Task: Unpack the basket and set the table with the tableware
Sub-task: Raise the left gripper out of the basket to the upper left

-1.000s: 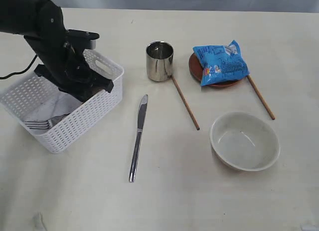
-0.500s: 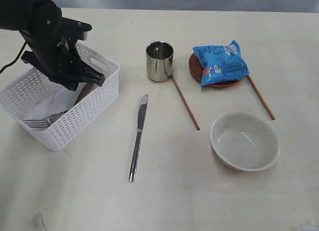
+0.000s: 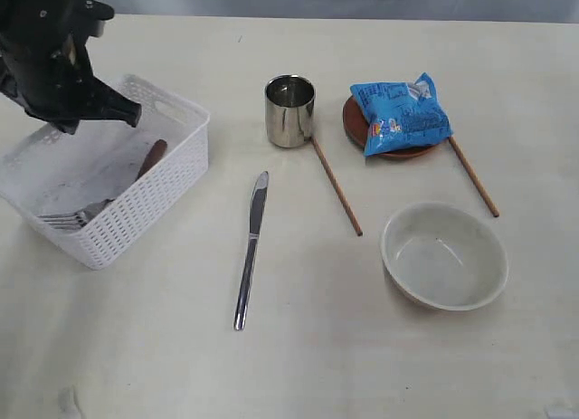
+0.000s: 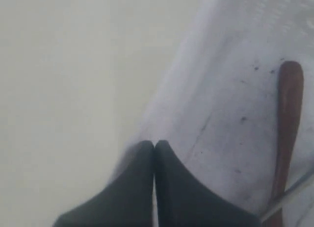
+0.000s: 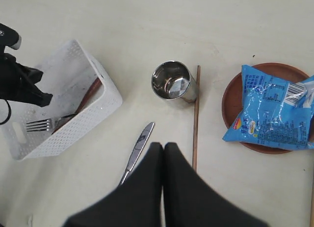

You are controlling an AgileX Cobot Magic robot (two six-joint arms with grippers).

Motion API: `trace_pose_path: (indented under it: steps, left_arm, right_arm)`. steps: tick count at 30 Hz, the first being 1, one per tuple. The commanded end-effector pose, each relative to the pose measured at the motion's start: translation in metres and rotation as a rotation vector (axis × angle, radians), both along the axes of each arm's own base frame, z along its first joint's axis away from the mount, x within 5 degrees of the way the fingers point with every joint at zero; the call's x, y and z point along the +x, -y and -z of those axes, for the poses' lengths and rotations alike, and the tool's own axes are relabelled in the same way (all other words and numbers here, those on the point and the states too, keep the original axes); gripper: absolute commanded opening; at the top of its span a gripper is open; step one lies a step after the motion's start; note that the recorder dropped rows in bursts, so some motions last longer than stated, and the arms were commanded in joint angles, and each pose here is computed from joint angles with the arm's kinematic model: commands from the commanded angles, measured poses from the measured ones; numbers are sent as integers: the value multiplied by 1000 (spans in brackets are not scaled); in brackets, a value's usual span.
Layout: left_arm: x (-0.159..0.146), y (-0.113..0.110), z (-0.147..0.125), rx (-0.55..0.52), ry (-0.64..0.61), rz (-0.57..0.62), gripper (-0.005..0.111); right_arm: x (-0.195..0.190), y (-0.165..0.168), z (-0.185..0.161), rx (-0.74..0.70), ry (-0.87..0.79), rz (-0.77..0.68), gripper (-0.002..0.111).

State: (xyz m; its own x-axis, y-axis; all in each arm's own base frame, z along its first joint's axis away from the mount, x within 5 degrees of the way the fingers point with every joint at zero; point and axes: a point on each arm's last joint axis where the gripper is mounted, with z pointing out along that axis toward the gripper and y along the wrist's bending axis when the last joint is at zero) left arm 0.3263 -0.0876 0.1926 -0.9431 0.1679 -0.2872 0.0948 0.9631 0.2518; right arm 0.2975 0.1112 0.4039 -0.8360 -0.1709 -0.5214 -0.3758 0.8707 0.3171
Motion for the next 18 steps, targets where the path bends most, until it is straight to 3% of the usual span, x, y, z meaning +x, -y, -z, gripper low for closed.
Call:
trace_pose_path:
  steps: [1, 4, 8, 13, 18]
  left_arm:
    - [0, -32, -7, -37, -8, -147, 0]
    - [0, -34, -27, -96, 86, -129, 0]
    - [-1, -43, -42, -21, 157, -132, 0]
    - [-8, -64, -39, 128, 136, -245, 0]
    - [-23, -84, -16, 39, 11, -327, 0]
  right_arm:
    - [-1, 2, -1, -3, 8, -2, 0]
    - [-1, 2, -1, -3, 8, -2, 0]
    - [-1, 2, -1, -3, 8, -2, 0]
    - [-1, 2, -1, -3, 8, -2, 0]
    - [-1, 2, -1, -3, 8, -2, 0]
